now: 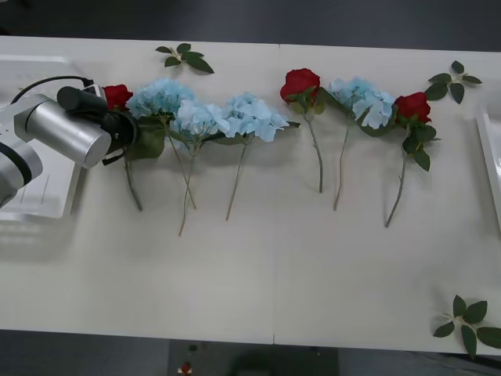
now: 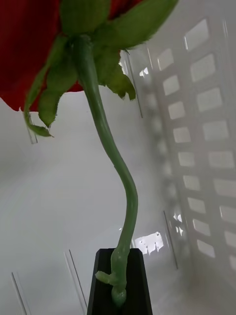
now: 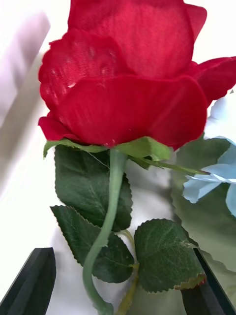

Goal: Put the red flowers into the right box and the blue flowers into the left box

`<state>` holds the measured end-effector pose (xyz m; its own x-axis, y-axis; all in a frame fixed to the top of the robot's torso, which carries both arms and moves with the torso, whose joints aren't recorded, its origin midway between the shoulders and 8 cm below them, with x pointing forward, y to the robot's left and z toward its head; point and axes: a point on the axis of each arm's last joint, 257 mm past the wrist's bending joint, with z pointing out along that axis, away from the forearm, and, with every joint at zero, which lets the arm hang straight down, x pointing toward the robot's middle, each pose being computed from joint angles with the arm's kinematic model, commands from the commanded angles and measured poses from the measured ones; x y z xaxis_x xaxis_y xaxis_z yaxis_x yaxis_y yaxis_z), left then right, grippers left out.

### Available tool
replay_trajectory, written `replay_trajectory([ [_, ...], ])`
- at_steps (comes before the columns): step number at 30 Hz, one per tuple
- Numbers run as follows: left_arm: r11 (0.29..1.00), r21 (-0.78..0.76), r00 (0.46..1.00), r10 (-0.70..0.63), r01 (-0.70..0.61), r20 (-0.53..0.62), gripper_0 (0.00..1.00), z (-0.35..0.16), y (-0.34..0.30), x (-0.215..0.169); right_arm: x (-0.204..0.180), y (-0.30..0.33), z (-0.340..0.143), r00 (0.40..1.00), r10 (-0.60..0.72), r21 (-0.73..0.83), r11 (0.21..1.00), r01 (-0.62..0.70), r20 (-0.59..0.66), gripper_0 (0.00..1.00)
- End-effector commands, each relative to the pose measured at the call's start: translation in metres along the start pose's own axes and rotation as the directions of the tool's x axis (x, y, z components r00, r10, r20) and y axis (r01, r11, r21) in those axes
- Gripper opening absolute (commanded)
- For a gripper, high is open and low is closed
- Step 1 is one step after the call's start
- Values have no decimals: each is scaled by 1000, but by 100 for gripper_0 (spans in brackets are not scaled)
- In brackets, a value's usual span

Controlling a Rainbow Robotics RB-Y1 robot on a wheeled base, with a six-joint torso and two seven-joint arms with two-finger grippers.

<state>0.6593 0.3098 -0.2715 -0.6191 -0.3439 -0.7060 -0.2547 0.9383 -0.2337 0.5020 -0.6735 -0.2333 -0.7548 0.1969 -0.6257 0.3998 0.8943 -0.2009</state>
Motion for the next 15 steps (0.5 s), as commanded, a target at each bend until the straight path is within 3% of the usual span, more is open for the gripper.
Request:
replay_trajectory([
  [1, 1000, 6, 1000, 1, -1, -9, 71, 5, -3, 7, -23, -7, -11, 998, 36, 1, 999, -36, 47, 11],
  [6, 1000, -31, 1000, 6, -6, -18, 70, 12, 9, 17, -28, -8, -13, 997, 38, -4, 999, -37, 63, 71],
  [7, 999, -34, 1000, 10, -10, -21, 71, 13, 9, 19, -29, -8, -13, 997, 38, -4, 999, -37, 68, 78],
  [11, 999, -31, 1000, 13, -14, -17, 70, 13, 8, 18, -34, -10, -16, 996, 55, -12, 998, -54, 76, 78],
  [12, 999, -35, 1000, 18, -19, -16, 61, 13, 8, 17, -35, -10, -21, 996, 60, -20, 998, -59, 66, 78],
  [13, 999, -36, 1000, 21, -21, -14, 35, 13, 9, 17, -37, -10, -25, 997, 60, -26, 998, -59, 55, 78],
  [14, 999, -36, 1000, 18, -18, -16, 0, 13, 9, 18, -38, -8, -31, 997, 62, -39, 997, -60, 39, 78],
  [15, 999, -36, 1000, 21, -21, -14, 0, 13, 9, 17, -43, -3, -42, 998, 63, -62, 996, -61, 19, 78],
])
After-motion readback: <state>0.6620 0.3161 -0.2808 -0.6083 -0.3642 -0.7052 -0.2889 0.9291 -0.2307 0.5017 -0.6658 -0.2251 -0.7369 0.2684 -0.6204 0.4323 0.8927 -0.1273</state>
